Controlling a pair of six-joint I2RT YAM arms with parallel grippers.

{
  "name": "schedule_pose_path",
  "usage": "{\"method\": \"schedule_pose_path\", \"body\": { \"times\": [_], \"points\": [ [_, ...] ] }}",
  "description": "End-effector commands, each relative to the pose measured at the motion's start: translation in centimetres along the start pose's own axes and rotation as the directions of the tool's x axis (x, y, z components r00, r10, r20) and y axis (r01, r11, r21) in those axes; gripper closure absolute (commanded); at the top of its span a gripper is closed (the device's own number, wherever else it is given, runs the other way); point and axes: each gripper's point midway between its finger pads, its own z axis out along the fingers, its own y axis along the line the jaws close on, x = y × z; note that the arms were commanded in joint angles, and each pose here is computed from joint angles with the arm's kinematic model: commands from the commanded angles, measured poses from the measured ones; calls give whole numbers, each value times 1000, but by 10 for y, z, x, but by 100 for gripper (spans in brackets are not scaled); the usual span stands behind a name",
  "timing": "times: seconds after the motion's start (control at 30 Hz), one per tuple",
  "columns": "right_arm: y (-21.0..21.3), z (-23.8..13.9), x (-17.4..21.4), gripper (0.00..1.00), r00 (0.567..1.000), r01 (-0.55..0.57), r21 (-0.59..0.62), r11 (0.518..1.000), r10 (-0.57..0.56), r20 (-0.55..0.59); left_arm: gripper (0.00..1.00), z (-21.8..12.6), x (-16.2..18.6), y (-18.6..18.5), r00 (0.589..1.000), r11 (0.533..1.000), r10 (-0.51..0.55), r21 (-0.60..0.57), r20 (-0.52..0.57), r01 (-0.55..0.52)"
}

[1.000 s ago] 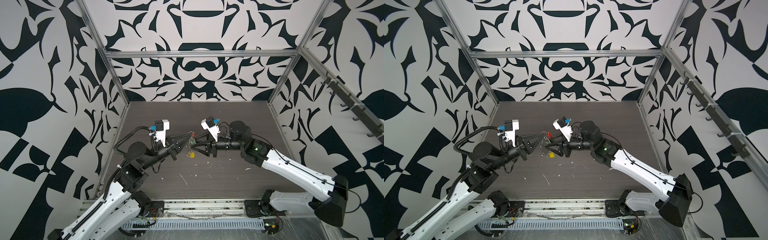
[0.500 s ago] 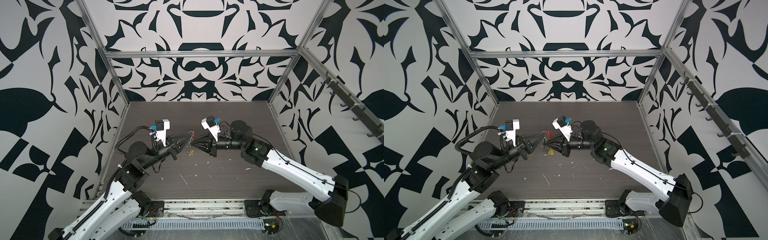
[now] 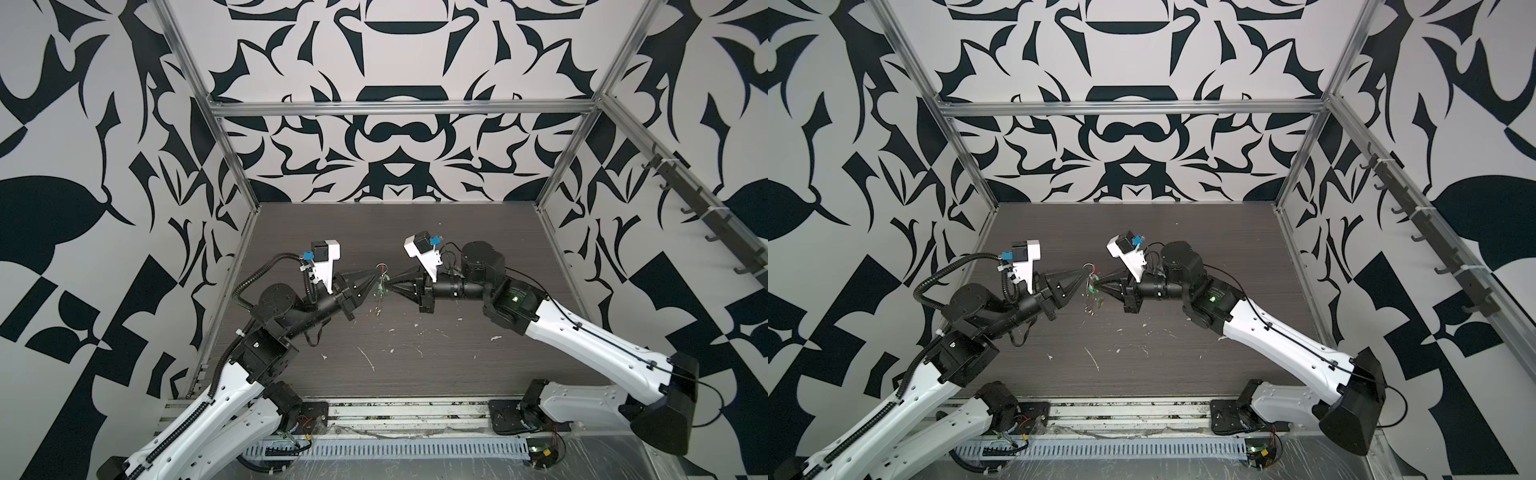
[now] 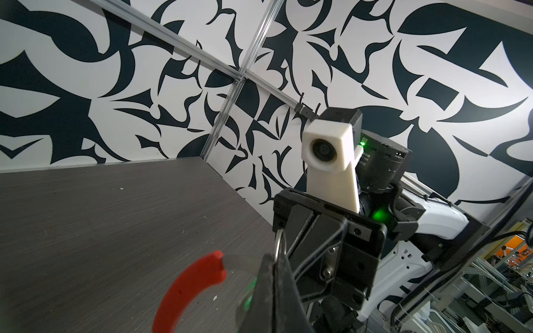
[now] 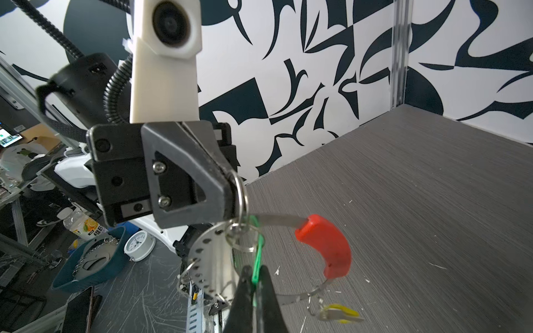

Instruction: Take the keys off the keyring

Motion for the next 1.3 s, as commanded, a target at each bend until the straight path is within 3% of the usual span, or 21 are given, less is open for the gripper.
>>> {"method": "schedule_pose_path", "body": {
  "times": [0.0,0.33,0.83,0.87,1.0,1.07,1.27],
  "points": [
    [9,-9,-15,100,999,41,7,999,-41,34,100,-5,-9,-9,999,999,30,27,39,-32],
    [17,0,-21,73,998,38,-68,997,-35,46,100,-5,-6,-15,999,997,31,65,19,-33],
    [23,10,-32,63,997,49,-115,992,-42,62,100,-5,-3,-14,1000,998,21,66,18,-22],
    [23,10,-33,66,997,50,-116,992,-43,62,100,-5,-3,-13,1000,998,21,65,19,-22],
    [20,10,-28,91,998,47,-100,994,-43,47,100,-5,-5,-11,999,998,22,52,29,-24],
    [18,9,-25,97,998,44,-86,995,-41,38,100,-6,-5,-10,999,999,27,42,31,-28],
    [14,3,-13,100,999,37,-44,998,-38,-8,100,-8,-4,-6,998,999,47,14,31,-48]
  ]
}}
